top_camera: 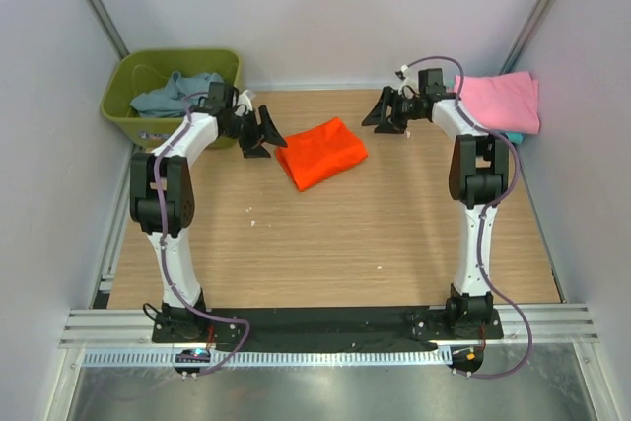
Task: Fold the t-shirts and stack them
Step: Fold the tshirt, then neatly place the folded tshirt to the corner
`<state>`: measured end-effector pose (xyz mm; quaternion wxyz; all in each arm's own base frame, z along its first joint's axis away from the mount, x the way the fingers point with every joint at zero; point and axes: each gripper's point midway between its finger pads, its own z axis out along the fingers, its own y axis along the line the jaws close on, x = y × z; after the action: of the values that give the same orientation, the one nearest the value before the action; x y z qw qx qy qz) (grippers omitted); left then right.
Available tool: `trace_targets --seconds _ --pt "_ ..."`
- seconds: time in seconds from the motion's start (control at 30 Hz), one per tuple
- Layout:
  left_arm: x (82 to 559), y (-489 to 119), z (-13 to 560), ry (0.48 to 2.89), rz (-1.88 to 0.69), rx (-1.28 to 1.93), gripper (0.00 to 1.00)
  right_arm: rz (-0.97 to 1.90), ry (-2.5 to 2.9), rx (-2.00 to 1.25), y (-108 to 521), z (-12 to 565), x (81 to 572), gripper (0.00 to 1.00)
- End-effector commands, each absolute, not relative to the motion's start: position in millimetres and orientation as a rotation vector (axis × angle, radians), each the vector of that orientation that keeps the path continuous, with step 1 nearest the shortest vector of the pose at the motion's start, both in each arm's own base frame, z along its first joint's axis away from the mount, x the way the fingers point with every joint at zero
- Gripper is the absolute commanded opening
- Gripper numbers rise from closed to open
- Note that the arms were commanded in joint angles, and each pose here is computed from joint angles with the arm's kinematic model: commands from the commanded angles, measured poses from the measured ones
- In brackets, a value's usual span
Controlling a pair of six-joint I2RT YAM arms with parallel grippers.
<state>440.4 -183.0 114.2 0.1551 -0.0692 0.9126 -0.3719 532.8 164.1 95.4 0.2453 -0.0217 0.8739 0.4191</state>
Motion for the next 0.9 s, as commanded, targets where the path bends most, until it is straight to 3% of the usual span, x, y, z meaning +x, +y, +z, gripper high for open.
trace_targets --seconds 0.0,0.33,0.57,0.87 --pt "443 -189 118 2.601 -1.171 -0.244 0.67 1.259 2.386 -0.112 182 89 522 0.69" --pt "437 -198 89 2.672 -1.153 -0.24 0.67 1.351 2.426 -0.094 197 54 519 0.69" --pt "430 -194 66 2.765 -0.912 -0.233 0.66 1.428 2.423 -0.132 222 47 512 0.69" --pt "423 -195 50 2.816 -0.798 -0.191 0.68 1.478 2.441 -0.159 244 38 502 0.69"
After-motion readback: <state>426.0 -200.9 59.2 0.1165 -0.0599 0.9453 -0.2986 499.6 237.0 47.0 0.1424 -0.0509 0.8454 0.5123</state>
